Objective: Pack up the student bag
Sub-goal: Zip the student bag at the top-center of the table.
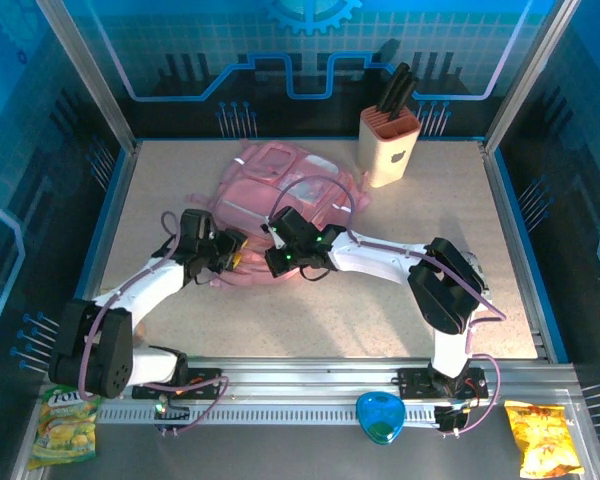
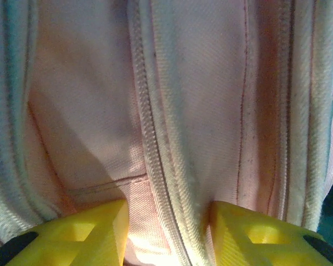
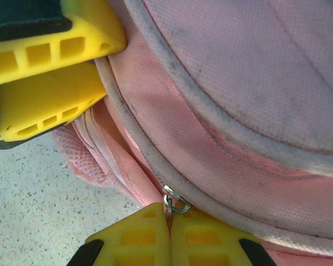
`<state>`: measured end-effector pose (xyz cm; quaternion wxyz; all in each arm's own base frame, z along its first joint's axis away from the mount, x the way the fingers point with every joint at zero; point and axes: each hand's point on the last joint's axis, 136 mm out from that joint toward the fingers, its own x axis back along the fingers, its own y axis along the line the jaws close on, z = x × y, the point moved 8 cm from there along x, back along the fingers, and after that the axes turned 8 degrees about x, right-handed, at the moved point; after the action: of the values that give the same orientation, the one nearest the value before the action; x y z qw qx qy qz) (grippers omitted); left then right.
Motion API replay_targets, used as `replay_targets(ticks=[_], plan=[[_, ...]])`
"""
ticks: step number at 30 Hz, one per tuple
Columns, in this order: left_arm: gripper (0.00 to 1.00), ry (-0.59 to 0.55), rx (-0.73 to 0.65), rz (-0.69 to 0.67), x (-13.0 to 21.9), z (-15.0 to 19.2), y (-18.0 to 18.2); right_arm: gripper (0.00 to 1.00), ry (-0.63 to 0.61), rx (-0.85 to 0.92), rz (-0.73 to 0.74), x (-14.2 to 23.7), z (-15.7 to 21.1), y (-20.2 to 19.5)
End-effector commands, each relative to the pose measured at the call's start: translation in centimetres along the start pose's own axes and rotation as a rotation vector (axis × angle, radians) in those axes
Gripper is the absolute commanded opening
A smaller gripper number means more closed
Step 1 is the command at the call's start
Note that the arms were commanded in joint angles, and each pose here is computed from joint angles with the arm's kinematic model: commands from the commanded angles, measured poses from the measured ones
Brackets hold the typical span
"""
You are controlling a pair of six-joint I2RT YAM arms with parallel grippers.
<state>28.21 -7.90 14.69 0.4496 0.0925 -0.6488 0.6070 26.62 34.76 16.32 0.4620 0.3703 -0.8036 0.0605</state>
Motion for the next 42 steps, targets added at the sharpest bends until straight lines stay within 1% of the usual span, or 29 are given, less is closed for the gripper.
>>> replay_targets(ticks=[1,2,4,8,12,16,20,25,28,31,35,38,40,42], plan=[[0.43,-0.023,-0.036,0.058,0.0,-0.2,-1.8,0.0,-0.047,0.006,-0.017,0.7,-0.6,0.2],[0.42,-0.026,-0.041,0.06,0.0,-0.2,-2.0,0.0,-0.045,0.007,-0.011,0.7,-0.5,0.1],[0.38,-0.036,-0.057,0.05,-0.1,-0.4,-2.0,0.0,-0.036,0.011,0.007,0.8,-0.2,-0.1],[0.21,-0.061,-0.085,0.035,0.0,-0.6,-2.1,0.0,-0.008,0.031,0.092,1.5,0.7,-1.3],[0.08,-0.077,-0.12,0.014,0.1,-0.8,-2.1,0.0,0.04,0.034,0.231,3.0,2.6,-4.6],[0.02,-0.086,-0.146,0.003,0.4,-0.9,-2.2,0.0,0.053,-0.004,0.292,4.3,3.6,-7.9],[0.0,-0.079,-0.152,0.006,0.4,-0.8,-2.3,0.02,0.053,-0.033,0.352,4.5,2.7,-10.6],[0.0,-0.052,-0.157,0.014,0.2,-0.6,-2.4,0.09,0.04,-0.087,0.433,4.7,0.5,-14.0],[0.0,-0.042,-0.169,0.016,0.3,-0.5,-2.5,0.1,0.03,-0.113,0.454,4.8,-0.5,-15.8],[0.0,-0.019,-0.18,0.025,0.2,-0.4,-2.7,0.12,0.046,-0.17,0.475,5.1,-1.3,-17.5],[0.0,0.023,-0.193,0.038,-0.1,-0.1,-3.1,0.16,0.056,-0.214,0.485,5.4,-1.9,-18.3],[0.02,0.046,-0.197,0.04,-0.4,0.0,-3.2,0.24,0.021,-0.227,0.459,6.4,-2.4,-17.7],[0.03,0.053,-0.199,0.04,-0.5,0.0,-3.2,0.33,-0.018,-0.244,0.453,7.6,-2.5,-17.3],[0.05,0.059,-0.202,0.043,-0.5,0.0,-3.3,0.44,-0.047,-0.262,0.418,8.7,-2.4,-16.4]])
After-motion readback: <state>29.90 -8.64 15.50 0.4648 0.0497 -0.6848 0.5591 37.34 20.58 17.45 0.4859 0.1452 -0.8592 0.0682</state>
